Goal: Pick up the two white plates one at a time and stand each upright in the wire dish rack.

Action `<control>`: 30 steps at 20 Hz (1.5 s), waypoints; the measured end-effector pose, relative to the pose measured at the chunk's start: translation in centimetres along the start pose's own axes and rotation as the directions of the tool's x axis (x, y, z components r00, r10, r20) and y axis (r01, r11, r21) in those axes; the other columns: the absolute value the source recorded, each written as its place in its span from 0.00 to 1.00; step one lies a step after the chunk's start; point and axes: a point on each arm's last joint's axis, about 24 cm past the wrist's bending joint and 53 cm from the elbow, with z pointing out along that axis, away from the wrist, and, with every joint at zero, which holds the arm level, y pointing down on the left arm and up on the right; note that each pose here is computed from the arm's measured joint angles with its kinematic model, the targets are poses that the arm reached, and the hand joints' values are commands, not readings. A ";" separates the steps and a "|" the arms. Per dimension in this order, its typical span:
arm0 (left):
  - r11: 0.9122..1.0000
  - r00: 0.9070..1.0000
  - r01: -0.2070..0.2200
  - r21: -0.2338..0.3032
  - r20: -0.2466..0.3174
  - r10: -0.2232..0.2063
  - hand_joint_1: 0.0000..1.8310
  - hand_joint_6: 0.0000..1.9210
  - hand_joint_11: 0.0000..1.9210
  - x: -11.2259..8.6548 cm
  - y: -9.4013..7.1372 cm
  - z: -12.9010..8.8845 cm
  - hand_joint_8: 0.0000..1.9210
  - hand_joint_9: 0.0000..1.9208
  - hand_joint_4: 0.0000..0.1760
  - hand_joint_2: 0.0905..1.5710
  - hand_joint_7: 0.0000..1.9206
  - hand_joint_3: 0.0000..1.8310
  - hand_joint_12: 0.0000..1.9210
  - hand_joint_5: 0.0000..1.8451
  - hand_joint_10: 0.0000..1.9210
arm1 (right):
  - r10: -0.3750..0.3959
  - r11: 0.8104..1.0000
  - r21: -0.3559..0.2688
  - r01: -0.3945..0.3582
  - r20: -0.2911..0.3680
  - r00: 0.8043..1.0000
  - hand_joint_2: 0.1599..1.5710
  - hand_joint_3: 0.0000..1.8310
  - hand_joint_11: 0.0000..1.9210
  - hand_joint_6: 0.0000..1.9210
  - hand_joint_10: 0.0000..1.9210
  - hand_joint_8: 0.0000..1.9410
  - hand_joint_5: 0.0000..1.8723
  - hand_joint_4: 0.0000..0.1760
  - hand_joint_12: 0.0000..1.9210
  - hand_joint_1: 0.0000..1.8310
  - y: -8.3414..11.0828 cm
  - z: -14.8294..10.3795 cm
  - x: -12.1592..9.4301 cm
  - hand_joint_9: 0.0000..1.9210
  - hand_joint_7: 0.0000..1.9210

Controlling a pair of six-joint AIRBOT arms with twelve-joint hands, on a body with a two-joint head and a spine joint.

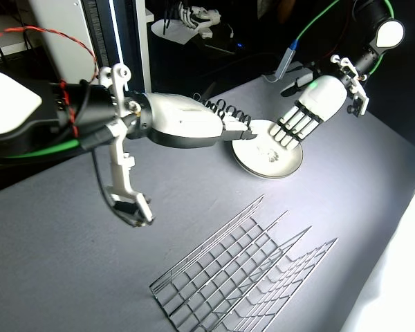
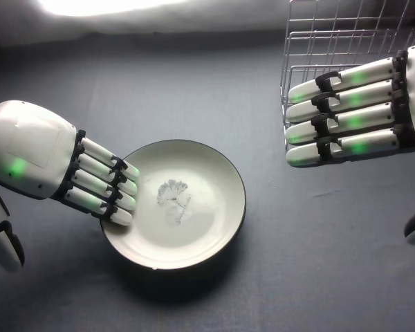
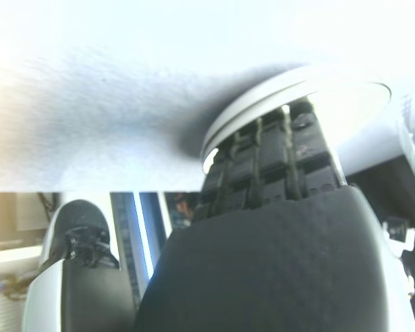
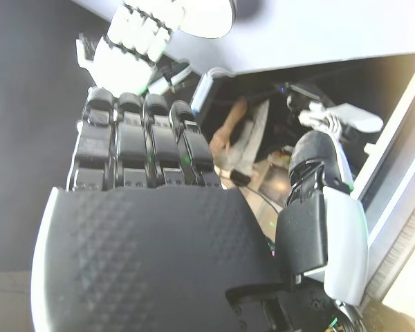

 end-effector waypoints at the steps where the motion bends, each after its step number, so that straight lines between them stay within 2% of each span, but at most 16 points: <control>1: 1.000 1.000 0.002 0.001 -0.003 -0.002 0.00 0.00 0.00 0.2 0.0 0.0 0.00 0.00 0.00 0.66 0.00 0.00 0.00 0.03 0.00 | -0.009 1.000 0.000 0.009 -0.012 1.000 0.67 0.00 0.00 0.00 0.00 0.00 0.00 0.00 0.00 0.00 -0.2 0.1 0.3 0.00 0.00; 4: 1.000 1.000 0.002 0.005 -0.018 -0.002 0.00 0.00 0.00 0.6 -0.1 0.3 0.00 0.00 0.00 0.66 0.00 0.00 0.00 0.02 0.00 | -0.007 1.000 -0.021 0.006 -0.015 1.000 0.67 0.00 0.00 0.00 0.00 0.00 0.00 0.00 0.00 0.00 -0.1 0.1 0.6 0.00 0.00; 10: 1.000 1.000 0.007 0.010 -0.028 -0.006 0.00 0.00 0.00 1.0 -0.1 0.6 0.00 0.00 0.00 0.65 0.00 0.00 0.00 0.02 0.00 | -0.002 0.992 -0.126 0.000 -0.017 1.000 0.67 0.00 0.00 0.00 0.00 0.00 0.00 0.00 0.00 0.00 1.8 0.2 1.1 0.00 0.00; 13: 1.000 0.999 0.018 0.019 -0.029 -0.018 0.00 0.00 0.00 1.3 -0.3 1.0 0.00 0.00 0.00 0.65 0.00 0.00 0.00 0.02 0.00 | 0.007 0.990 -0.138 -0.011 -0.023 1.000 0.66 0.00 0.00 0.00 0.00 0.00 0.00 0.00 0.00 0.00 2.1 0.2 1.4 0.00 0.00; 17: 0.999 0.999 0.026 0.041 -0.019 -0.026 0.00 0.01 0.00 1.1 -0.8 2.2 0.00 0.00 0.00 0.66 0.00 0.00 0.00 0.03 0.00 | 0.014 0.993 -0.120 -0.017 -0.030 0.999 0.66 0.00 0.00 0.00 0.00 0.00 0.00 0.00 0.00 0.00 1.7 0.3 1.7 0.00 0.00; 24: 0.996 0.999 0.015 0.083 0.039 -0.019 0.00 0.00 0.00 -1.3 -1.8 5.2 0.00 0.00 0.00 0.65 0.00 0.00 0.00 0.02 0.00 | 0.047 0.994 -0.100 -0.050 -0.030 0.998 0.66 0.00 0.00 0.00 0.00 0.00 0.00 0.00 0.00 0.00 1.8 1.0 2.1 0.00 0.00; 27: 0.995 0.997 0.006 0.100 0.075 -0.014 0.00 0.00 0.00 -2.8 -2.1 6.8 0.00 0.00 0.00 0.66 0.00 0.00 0.00 0.03 0.00 | 0.059 0.996 -0.072 -0.061 -0.033 0.998 0.66 0.00 0.00 0.00 0.00 0.00 0.00 0.00 0.00 0.00 1.1 1.0 2.3 0.00 0.00; 30: 0.995 0.997 0.002 0.098 0.077 -0.009 0.00 0.00 0.00 -3.2 -2.0 6.9 0.00 0.00 0.00 0.66 0.00 0.00 0.00 0.02 0.00 | 0.066 0.996 -0.057 -0.068 -0.034 0.997 0.67 0.00 0.00 0.00 0.00 0.00 0.00 0.00 0.00 0.00 0.8 1.0 2.4 0.00 0.00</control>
